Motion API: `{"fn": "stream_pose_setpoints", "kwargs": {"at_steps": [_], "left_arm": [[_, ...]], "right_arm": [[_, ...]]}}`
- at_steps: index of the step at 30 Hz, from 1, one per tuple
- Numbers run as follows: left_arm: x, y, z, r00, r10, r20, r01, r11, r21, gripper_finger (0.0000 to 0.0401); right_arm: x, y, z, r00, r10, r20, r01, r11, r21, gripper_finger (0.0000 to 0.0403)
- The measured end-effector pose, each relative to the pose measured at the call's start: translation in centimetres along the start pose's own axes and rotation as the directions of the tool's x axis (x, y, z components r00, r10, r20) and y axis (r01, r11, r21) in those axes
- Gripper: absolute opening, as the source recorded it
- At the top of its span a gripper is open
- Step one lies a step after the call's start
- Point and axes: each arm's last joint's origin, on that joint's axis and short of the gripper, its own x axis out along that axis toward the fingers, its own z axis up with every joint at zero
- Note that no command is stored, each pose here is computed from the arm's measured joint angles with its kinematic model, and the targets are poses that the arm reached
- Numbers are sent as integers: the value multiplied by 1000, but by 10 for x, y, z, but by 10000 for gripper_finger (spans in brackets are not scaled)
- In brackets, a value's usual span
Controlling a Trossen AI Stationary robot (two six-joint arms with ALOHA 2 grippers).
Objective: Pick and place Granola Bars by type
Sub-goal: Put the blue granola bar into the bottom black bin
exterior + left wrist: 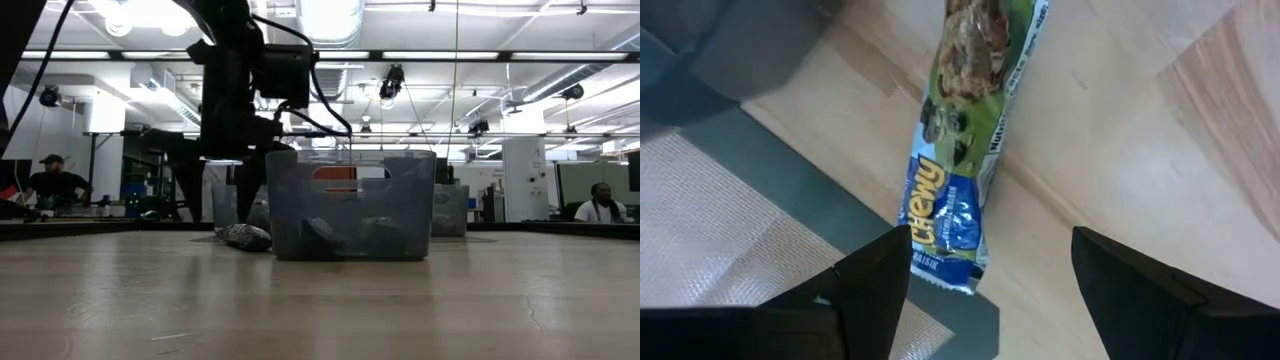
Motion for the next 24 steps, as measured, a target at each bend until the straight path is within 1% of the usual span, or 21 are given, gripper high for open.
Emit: {"fn": "stream_pose_setpoints", "kwargs": {"at_steps": [3, 6, 10, 18, 24], "left_arm": [[2, 0, 0, 1000, 9, 1, -9, 1000, 22, 257], [3, 4, 2, 998, 69, 4, -69, 997, 38, 257], [3, 7, 4, 995, 98, 24, -99, 994, 39, 257], [10, 6, 3, 993, 114, 36, -117, 987, 106, 257], [22, 1, -1, 992, 117, 38, -120, 987, 105, 257]], "right_arm": [[0, 0, 0, 1000, 0, 0, 0, 1000, 1, 8], [0, 0, 0, 1000, 0, 0, 0, 1000, 3, 8], [0, 0, 0, 1000, 0, 0, 0, 1000, 21, 8], [1, 0, 0, 1000, -1, -1, 1, 1000, 23, 8], [3, 0, -1, 1000, -4, -6, 4, 1000, 22, 8]]}}
